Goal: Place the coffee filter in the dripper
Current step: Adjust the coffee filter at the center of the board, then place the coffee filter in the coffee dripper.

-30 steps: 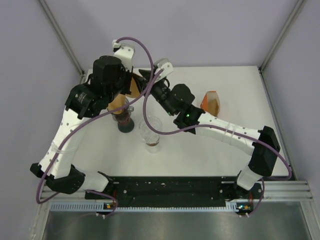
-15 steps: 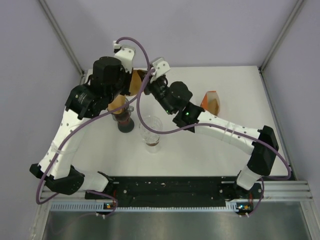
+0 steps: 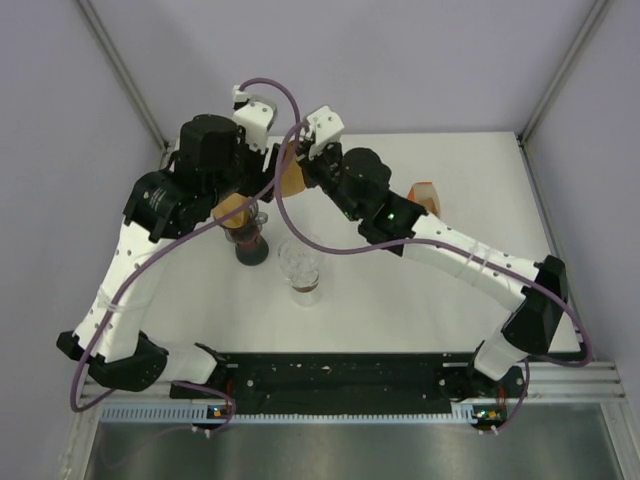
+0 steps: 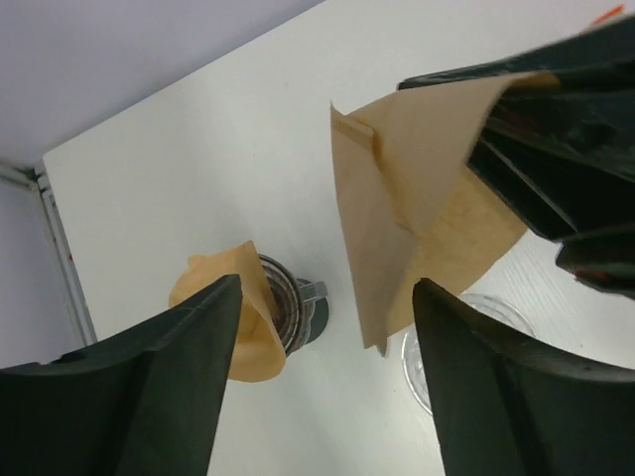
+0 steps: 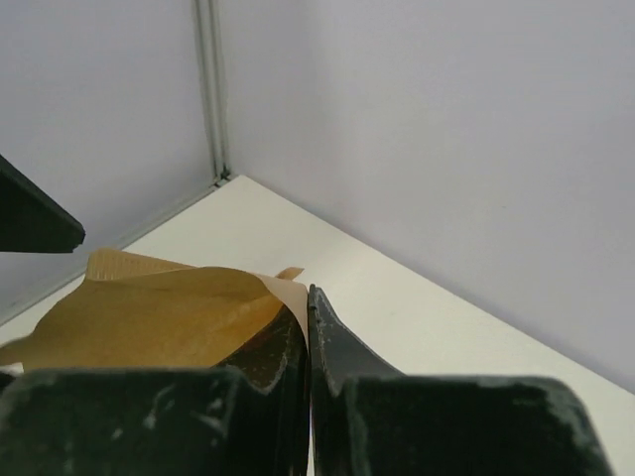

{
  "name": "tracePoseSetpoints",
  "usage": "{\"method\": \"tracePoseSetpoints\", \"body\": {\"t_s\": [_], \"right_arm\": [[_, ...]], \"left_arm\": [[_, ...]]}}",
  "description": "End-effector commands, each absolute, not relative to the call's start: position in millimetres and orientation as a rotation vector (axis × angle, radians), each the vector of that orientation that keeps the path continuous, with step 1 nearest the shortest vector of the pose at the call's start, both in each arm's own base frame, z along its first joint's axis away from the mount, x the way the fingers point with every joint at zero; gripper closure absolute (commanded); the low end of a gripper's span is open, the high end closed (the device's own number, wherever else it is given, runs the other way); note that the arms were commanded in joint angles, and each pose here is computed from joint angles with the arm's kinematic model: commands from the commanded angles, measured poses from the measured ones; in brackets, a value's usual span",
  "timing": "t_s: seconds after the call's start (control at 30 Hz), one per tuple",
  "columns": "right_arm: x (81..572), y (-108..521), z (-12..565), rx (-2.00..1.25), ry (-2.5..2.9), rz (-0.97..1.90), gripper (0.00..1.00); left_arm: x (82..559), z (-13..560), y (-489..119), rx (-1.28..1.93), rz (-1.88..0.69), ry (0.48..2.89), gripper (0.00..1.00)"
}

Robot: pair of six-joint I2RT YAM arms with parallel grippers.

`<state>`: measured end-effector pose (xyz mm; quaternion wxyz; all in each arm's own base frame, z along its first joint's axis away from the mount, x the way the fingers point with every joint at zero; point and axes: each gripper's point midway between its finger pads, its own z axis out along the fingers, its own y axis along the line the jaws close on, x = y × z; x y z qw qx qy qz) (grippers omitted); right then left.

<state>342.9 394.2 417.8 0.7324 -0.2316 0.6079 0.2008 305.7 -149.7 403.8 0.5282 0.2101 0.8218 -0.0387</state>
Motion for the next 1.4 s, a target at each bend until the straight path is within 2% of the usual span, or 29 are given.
{"method": "tracePoseSetpoints", "body": {"t_s": [0.0, 0.13, 0.47, 0.67, 0.77, 1.07, 1.27, 1.37], "right_arm": [[332, 381, 416, -0.625, 1.496, 0.47, 1.0], [315, 375, 379, -0.784, 1.691, 0.523, 1.0], [236, 387, 341, -0.978, 1.937, 0.894, 1.0], [233, 392, 311, -0.954, 2.044, 0.88, 1.0], [238, 394, 294, -0.947, 2.086, 0.81, 1.0], [245, 397, 248, -0.976, 2.179, 0.727, 1.0], [252, 394, 253, -0.989, 2.143, 0.674, 0.69], [254, 395, 260, -1.009, 2.109, 0.664, 0.64]], "left_arm": [[267, 444, -166, 0.625, -0.305, 1.85, 0.21], [249, 462, -168, 0.636, -0.406, 1.809, 0.14], [257, 452, -137, 0.483, -0.363, 1.877, 0.14], [281, 402, -98, 0.35, -0.2, 2.052, 0.17], [280, 383, -102, 0.318, -0.291, 2.124, 0.19], [281, 359, -102, 0.285, -0.328, 2.188, 0.21], [282, 357, -100, 0.278, -0.321, 2.186, 0.22], [281, 357, -103, 0.284, -0.341, 2.187, 0.23]]}}
